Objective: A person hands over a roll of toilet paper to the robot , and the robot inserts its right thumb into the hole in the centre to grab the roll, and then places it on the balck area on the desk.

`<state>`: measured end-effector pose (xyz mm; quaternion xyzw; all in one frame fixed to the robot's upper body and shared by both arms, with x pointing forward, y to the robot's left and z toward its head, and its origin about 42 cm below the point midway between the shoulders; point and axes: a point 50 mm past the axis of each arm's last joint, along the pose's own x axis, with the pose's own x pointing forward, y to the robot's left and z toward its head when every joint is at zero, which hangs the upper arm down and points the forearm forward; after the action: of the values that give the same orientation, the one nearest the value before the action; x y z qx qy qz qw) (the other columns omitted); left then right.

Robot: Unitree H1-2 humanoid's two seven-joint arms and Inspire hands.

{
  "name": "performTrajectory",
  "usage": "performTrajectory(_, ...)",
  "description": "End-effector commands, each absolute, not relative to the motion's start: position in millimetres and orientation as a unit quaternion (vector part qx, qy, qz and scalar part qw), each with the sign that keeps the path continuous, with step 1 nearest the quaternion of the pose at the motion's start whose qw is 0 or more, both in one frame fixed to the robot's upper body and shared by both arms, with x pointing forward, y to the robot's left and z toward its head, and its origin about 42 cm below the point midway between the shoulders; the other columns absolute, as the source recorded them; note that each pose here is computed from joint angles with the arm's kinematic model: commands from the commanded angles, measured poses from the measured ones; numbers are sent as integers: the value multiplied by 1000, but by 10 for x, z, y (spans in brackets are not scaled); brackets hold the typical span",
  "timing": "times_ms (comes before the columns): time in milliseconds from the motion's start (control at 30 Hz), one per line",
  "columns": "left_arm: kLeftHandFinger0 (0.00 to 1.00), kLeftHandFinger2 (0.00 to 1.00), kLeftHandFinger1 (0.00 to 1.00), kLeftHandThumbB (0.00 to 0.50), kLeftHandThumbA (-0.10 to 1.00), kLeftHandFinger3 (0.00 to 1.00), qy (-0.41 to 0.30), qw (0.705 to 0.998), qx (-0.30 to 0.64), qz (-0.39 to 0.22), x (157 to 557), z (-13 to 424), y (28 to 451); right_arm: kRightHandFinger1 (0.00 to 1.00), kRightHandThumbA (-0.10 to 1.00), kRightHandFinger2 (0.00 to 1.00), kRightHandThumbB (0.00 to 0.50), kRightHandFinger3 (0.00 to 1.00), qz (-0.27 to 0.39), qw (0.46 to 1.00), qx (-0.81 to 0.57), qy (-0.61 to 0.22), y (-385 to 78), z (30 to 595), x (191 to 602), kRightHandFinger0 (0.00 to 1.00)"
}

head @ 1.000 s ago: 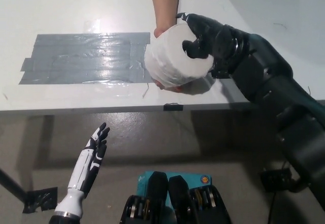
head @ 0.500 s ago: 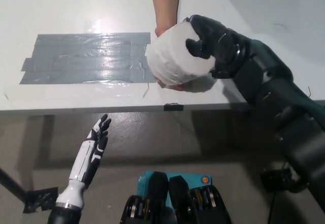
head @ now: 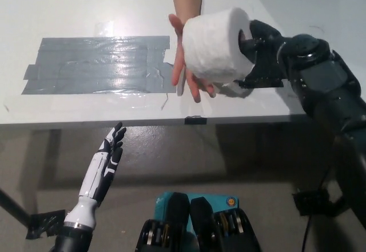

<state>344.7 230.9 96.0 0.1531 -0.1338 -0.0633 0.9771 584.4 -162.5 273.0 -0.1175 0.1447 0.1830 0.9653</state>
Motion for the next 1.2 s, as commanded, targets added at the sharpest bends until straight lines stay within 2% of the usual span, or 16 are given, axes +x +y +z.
performTrajectory(0, 1000, 1000, 1000, 121, 1000, 1000, -169, 971, 155, -63, 3508, 1071, 2329, 302, -100, 741, 141, 1000, 223, 943, 210, 131, -1859, 3235, 5937, 0)
performTrajectory(167, 1000, 1000, 1000, 129, 1000, 1000, -165, 972, 154, -63, 3504, 1072, 2336, 332, -100, 719, 164, 983, 230, 930, 264, 110, -1954, 3242, 5931, 0)
performTrajectory(233, 1000, 1000, 1000, 129, 1000, 1000, -165, 972, 156, -63, 3506, 1069, 2336, 323, -100, 710, 127, 1000, 232, 927, 274, 104, -1988, 3270, 5934, 0)
performTrajectory(367, 1000, 1000, 1000, 133, 1000, 1000, -159, 973, 157, -65, 3499, 1066, 2331, 341, -100, 718, 122, 999, 229, 929, 275, 99, -2089, 3326, 5942, 0)
performTrajectory(467, 1000, 1000, 1000, 124, 1000, 1000, -162, 972, 160, -65, 3499, 1055, 2338, 373, -100, 748, 165, 983, 223, 932, 269, 96, -2197, 3395, 5951, 0)
performTrajectory(533, 1000, 1000, 1000, 132, 1000, 1000, -161, 972, 156, -64, 3505, 1058, 2339, 363, -100, 736, 161, 972, 221, 939, 245, 93, -2293, 3466, 5957, 0)
performTrajectory(567, 1000, 1000, 1000, 126, 1000, 1000, -162, 972, 158, -65, 3506, 1058, 2340, 371, -100, 762, 147, 1000, 219, 941, 240, 94, -2341, 3499, 5958, 0)
performTrajectory(600, 1000, 1000, 1000, 124, 1000, 1000, -162, 972, 158, -65, 3505, 1059, 2339, 375, -100, 820, 108, 1000, 215, 944, 229, 100, -2411, 3536, 5958, 0)
performTrajectory(800, 1000, 1000, 1000, 133, 1000, 1000, -161, 972, 159, -65, 3496, 1042, 2352, 479, -100, 975, 57, 1000, 210, 970, 68, 104, -2775, 3696, 5938, 0)
performTrajectory(867, 1000, 1000, 1000, 127, 1000, 1000, -161, 971, 162, -64, 3495, 1039, 2356, 476, -100, 986, 71, 1000, 209, 970, 43, 114, -2843, 3734, 5932, 0)
performTrajectory(900, 1000, 1000, 1000, 125, 1000, 1000, -161, 971, 162, -64, 3500, 1038, 2357, 485, -100, 951, 114, 1000, 203, 972, -12, 120, -2891, 3772, 5933, 0)
performTrajectory(933, 1000, 1000, 1000, 123, 1000, 1000, -161, 971, 163, -64, 3503, 1037, 2359, 482, -100, 927, 128, 1000, 201, 971, -42, 122, -2916, 3785, 5932, 0)
performTrajectory(1000, 1000, 1000, 1000, 123, 1000, 1000, -161, 971, 162, -65, 3501, 1031, 2352, 487, -100, 910, 139, 1000, 198, 969, -78, 124, -2962, 3787, 5927, 0)
performTrajectory(1033, 1000, 1000, 1000, 125, 1000, 1000, -160, 972, 162, -65, 3500, 1029, 2349, 444, -100, 898, 152, 1000, 196, 966, -118, 123, -3001, 3791, 5923, 0)
performTrajectory(1067, 1000, 1000, 1000, 124, 1000, 1000, -160, 972, 161, -65, 3499, 1028, 2349, 427, -100, 894, 137, 1000, 195, 964, -133, 125, -3034, 3776, 5916, 0)
performTrajectory(1167, 1000, 1000, 1000, 115, 1000, 1000, -158, 971, 165, -65, 3479, 1021, 2354, 421, -100, 826, 154, 1000, 182, 952, -201, 139, -3124, 3720, 5902, 27)
